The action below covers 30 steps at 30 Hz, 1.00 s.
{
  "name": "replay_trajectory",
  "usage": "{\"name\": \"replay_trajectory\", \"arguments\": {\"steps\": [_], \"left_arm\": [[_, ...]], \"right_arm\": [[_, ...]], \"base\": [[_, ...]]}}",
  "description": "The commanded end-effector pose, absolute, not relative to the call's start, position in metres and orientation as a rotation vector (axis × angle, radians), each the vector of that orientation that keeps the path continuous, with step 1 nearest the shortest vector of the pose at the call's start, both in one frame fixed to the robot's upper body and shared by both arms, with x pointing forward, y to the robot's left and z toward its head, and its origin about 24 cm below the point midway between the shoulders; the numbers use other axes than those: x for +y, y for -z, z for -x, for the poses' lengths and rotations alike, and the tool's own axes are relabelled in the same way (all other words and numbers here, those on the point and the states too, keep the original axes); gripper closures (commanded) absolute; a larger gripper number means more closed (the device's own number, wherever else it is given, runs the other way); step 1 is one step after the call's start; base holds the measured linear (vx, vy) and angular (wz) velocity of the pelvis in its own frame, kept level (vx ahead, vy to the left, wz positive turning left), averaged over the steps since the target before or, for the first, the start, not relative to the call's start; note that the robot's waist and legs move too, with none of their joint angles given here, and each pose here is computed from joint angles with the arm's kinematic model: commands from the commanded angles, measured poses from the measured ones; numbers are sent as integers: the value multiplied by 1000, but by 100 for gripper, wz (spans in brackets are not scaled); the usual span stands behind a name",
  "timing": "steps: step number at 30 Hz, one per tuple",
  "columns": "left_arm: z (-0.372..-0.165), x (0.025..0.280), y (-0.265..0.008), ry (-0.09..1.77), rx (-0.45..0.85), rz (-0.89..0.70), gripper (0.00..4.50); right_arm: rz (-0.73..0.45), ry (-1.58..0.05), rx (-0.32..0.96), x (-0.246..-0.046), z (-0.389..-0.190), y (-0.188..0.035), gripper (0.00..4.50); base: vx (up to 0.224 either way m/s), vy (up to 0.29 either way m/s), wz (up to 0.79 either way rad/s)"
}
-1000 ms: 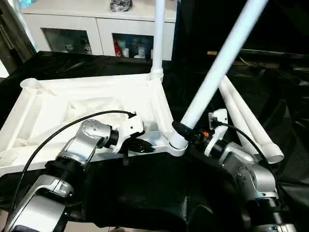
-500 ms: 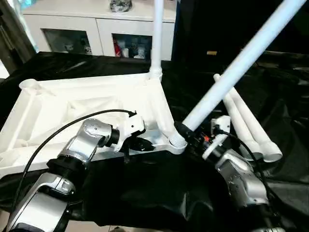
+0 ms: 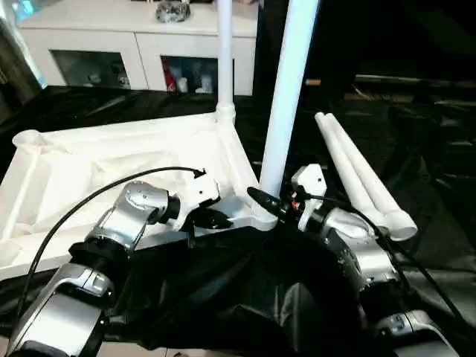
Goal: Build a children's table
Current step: Insert table leg to table base
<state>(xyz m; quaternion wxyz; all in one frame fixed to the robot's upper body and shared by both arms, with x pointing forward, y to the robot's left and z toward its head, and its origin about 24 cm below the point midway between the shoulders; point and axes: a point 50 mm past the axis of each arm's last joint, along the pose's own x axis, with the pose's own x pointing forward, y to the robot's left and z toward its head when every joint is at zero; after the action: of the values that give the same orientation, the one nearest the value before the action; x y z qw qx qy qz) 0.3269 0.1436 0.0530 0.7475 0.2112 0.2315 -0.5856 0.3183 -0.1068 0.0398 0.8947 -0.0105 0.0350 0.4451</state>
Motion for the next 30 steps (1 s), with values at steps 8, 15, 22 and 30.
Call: {"name": "replay_trajectory", "arguments": {"steps": [8,15,22,30], "left_arm": [[-323,125,-65,1414,389,-510,450],[-304,123,-70,1582,365,-508,450],[-296,126,-74,1648,368,-553,450],[-289,126,-81,1649,355,-573,450]], "right_arm": [[51,-979,461,-128,-297,30,260],[72,-998,549,-163,-287,38,260],[122,-1022,612,-177,-276,48,260],[163,-1020,610,-167,-279,49,260]], "base": [[0,0,0],[0,0,0],[45,-4,1],[0,0,0]]}}
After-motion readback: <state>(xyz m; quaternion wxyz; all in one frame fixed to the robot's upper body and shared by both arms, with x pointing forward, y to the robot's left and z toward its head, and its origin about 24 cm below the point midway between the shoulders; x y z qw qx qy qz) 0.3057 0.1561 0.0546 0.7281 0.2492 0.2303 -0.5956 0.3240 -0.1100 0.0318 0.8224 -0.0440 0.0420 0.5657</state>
